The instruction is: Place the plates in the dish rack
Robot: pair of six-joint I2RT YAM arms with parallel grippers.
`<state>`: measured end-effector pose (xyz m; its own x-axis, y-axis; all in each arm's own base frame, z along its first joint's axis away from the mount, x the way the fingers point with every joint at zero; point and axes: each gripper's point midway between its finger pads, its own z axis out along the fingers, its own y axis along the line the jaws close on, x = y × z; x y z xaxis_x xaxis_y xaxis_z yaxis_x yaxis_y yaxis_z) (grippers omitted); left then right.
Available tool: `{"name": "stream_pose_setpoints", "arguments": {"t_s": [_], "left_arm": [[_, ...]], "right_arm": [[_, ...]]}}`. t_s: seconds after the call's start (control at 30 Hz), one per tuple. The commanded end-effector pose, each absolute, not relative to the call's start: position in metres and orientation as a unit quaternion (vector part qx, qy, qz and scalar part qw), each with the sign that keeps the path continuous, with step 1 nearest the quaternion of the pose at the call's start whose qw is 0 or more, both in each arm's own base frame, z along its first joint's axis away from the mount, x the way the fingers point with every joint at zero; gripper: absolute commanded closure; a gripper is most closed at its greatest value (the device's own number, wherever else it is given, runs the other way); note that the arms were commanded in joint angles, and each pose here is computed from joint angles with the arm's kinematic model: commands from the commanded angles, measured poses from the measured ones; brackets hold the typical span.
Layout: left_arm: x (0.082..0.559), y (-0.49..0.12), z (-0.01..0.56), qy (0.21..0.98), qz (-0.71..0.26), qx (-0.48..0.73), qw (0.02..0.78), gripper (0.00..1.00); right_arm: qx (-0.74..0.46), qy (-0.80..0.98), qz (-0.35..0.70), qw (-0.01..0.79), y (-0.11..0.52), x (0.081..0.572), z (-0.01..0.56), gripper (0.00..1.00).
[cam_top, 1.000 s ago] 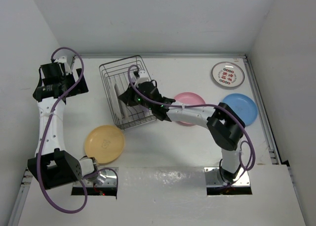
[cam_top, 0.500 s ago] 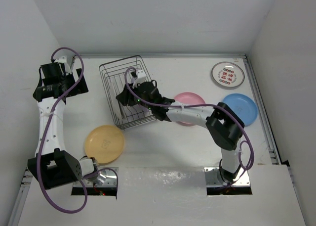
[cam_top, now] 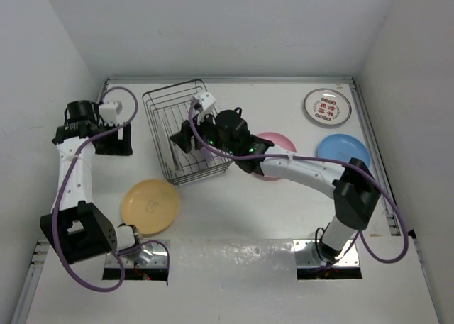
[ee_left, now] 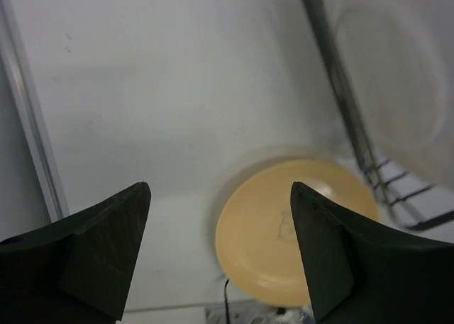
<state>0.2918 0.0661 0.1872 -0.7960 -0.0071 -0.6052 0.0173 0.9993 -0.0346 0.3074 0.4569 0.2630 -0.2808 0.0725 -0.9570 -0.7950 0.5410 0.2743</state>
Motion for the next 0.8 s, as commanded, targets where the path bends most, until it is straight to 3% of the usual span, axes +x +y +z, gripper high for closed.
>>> {"name": "stream_pose_setpoints", "arguments": {"t_s": [0.0,0.07,0.2,0.33,0.43,0.57,0.77], "left_arm": [[0.232,0.063,0.139,0.973,-0.053,0.104,0.201,0.23],[0.215,0.07,0.121,0.975,-0.031,0.141,0.17,0.22],[0.191,0.082,0.075,0.98,0.009,0.152,0.13,0.09],[0.181,0.062,0.056,0.976,-0.035,0.179,0.12,0.07],[0.189,0.082,0.037,0.981,0.026,0.146,0.125,0.07],[0.195,0.111,0.026,0.984,0.103,0.086,0.116,0.14],[0.203,0.096,0.021,0.982,0.084,0.104,0.134,0.26]], "right_arm": [[-0.338,0.685,0.338,0.55,0.43,0.293,0.255,0.39],[-0.336,0.683,0.328,0.56,0.416,0.288,0.258,0.39],[-0.344,0.688,0.313,0.558,0.402,0.282,0.243,0.38],[-0.348,0.691,0.308,0.554,0.397,0.28,0.239,0.37],[-0.345,0.692,0.31,0.554,0.394,0.277,0.237,0.37],[-0.343,0.687,0.314,0.559,0.391,0.274,0.239,0.37],[-0.342,0.686,0.314,0.56,0.386,0.272,0.24,0.38]]}}
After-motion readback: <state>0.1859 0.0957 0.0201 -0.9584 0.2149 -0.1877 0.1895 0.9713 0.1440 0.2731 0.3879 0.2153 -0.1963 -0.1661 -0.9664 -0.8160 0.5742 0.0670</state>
